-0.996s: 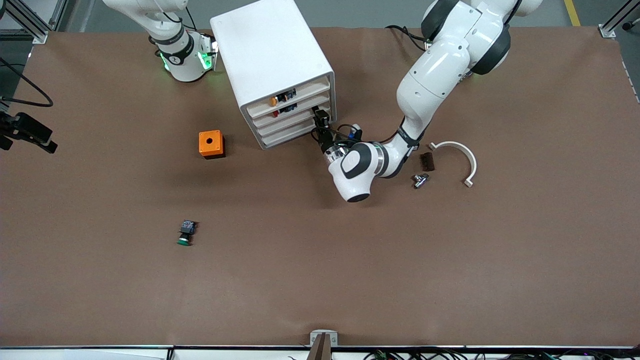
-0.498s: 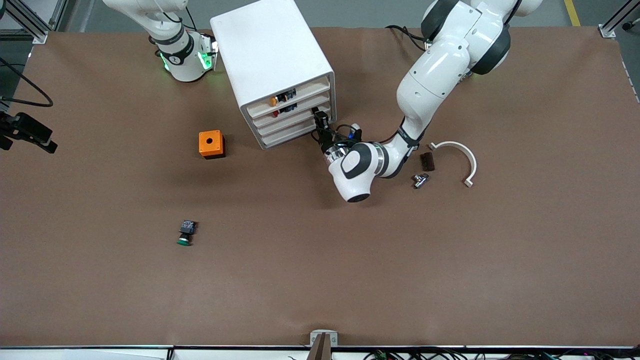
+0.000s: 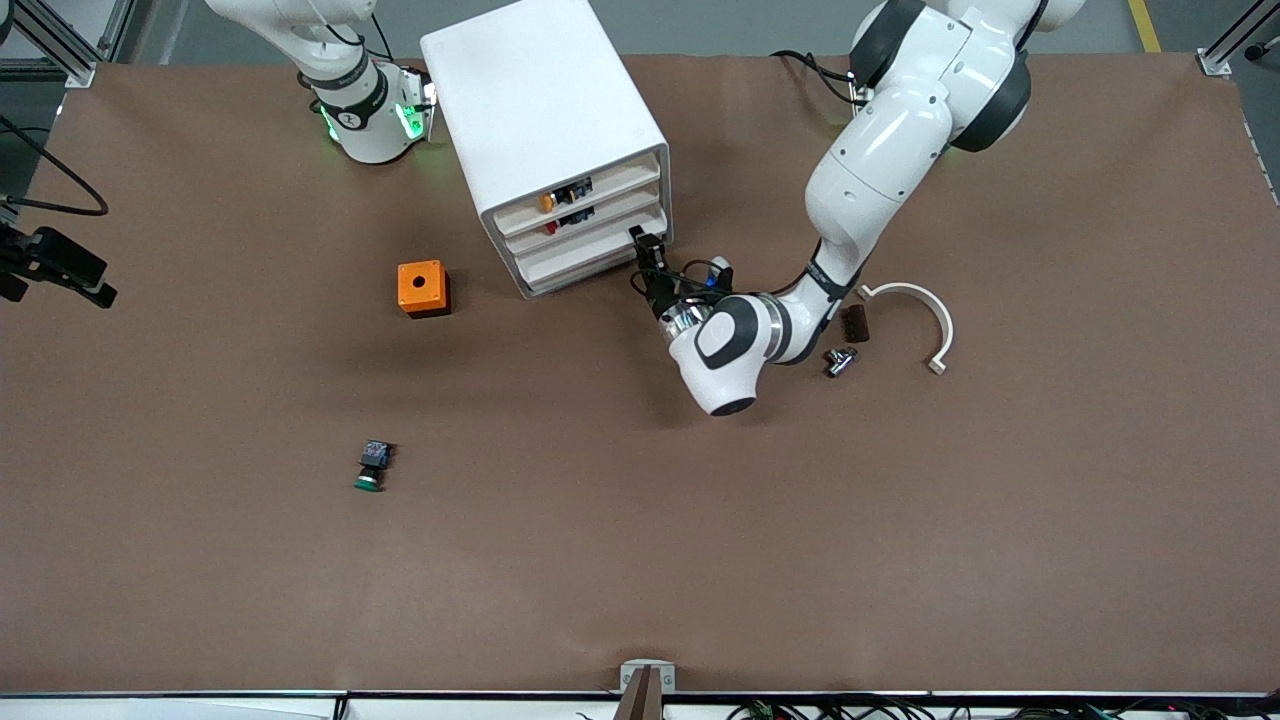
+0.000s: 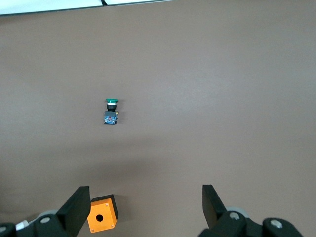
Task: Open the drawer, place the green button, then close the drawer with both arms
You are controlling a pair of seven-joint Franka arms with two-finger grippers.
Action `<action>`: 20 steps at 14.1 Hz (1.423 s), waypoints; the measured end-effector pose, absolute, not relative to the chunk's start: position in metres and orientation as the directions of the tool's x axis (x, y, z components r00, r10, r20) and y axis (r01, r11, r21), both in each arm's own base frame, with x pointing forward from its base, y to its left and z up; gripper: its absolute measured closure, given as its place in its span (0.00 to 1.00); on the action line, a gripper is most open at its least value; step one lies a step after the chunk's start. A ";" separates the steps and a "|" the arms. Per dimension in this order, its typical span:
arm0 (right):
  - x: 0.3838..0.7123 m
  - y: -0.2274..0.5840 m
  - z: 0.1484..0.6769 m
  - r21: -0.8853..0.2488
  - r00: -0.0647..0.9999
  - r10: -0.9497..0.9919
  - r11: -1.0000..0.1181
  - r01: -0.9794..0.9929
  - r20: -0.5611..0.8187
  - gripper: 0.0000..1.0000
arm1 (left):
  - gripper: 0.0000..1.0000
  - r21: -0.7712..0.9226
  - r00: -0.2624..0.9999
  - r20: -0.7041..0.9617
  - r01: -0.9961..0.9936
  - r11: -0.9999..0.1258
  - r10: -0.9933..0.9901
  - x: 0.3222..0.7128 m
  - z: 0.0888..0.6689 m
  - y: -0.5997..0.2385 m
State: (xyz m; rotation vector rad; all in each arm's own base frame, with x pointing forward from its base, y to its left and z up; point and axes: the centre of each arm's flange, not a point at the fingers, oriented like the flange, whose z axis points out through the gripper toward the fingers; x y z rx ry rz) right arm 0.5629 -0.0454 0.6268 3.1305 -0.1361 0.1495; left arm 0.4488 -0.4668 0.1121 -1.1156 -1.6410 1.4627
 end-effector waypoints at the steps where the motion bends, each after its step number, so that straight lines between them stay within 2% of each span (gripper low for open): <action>1: 0.566 -0.041 0.621 0.001 0.993 -0.079 -0.997 -0.080 0.085 0.00 | 0.85 -0.986 -0.432 -0.064 0.168 0.011 0.899 0.458 0.113 -0.459; 8: 0.610 0.020 0.534 0.000 1.000 0.020 -1.000 0.020 -0.017 0.00 | 0.86 -0.979 -0.549 -0.094 0.205 0.024 0.830 0.522 0.123 -0.406; 13: 0.631 0.041 0.474 -0.008 0.996 0.048 -0.999 0.047 -0.077 0.00 | 0.83 -0.975 -0.571 -0.112 0.220 0.020 0.813 0.536 0.125 -0.392; 15: 0.636 0.051 0.448 -0.007 0.992 0.063 -0.998 0.063 -0.114 0.00 | 0.70 -0.956 -0.550 -0.219 0.284 -0.066 0.806 0.540 0.127 -0.389; 16: 0.638 0.056 0.430 -0.006 0.988 0.066 -0.998 0.066 -0.140 0.00 | 0.56 -0.932 -0.527 -0.306 0.335 -0.137 0.793 0.543 0.128 -0.385; 17: 0.640 0.059 0.409 -0.003 0.984 0.055 -0.998 0.055 -0.168 0.00 | 0.46 -0.905 -0.506 -0.377 0.378 -0.194 0.776 0.547 0.129 -0.382; 20: 0.652 0.067 0.348 0.015 0.980 -0.009 -1.000 -0.007 -0.198 0.00 | 0.14 -0.861 -0.475 -0.464 0.439 -0.256 0.748 0.558 0.138 -0.379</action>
